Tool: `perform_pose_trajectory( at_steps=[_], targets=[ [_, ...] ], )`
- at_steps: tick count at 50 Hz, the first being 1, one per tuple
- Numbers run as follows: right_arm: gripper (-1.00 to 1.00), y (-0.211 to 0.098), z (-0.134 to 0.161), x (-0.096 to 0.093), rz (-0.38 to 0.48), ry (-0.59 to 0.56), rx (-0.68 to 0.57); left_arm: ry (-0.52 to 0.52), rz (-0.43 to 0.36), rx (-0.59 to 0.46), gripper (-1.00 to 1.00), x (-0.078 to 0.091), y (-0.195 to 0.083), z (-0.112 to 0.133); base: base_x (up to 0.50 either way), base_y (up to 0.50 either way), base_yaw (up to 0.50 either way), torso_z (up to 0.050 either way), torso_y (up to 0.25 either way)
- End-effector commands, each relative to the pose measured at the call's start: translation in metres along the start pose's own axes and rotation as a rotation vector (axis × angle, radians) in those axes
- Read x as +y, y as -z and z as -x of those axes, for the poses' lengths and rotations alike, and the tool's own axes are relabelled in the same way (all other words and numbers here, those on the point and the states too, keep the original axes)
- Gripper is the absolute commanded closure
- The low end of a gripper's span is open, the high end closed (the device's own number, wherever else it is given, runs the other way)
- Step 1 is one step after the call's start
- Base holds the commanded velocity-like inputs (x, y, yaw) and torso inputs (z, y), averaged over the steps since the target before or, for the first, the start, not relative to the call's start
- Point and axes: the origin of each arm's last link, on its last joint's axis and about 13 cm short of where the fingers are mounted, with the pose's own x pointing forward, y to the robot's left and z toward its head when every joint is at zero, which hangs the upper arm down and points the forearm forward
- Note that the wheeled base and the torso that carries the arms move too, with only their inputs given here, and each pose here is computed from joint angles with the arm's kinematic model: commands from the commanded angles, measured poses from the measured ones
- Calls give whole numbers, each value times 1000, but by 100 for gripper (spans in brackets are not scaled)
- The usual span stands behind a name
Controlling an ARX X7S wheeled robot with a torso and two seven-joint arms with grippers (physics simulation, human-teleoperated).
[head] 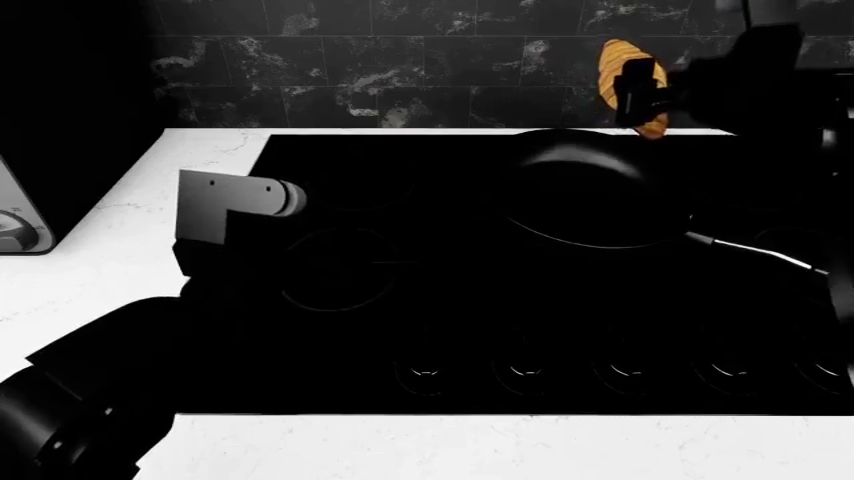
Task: Pick the croissant and place it on the pan. Then turn on the stove to warm the croissant.
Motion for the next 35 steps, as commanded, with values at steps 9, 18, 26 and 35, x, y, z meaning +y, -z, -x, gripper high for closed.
perform_pose_trajectory(
  at_steps=[9,18,26,35],
  targets=[
    [100,24,-12,2,-42,-21,44,-12,1,-2,-100,1,0,-3,0,0,0,0,0],
    [100,35,-16,6,-61,-34,68,-24,1,2,-100,3,2,-6,0,0,0,0,0],
    [100,43,-18,8,-66,-42,110,-20,3,7,-100,3,2,-7,0,0,0,0,1],
    [100,48,-19,12,-64,-50,151,-17,3,9,-100,2,3,-7,0,0,0,0,0]
  ],
)
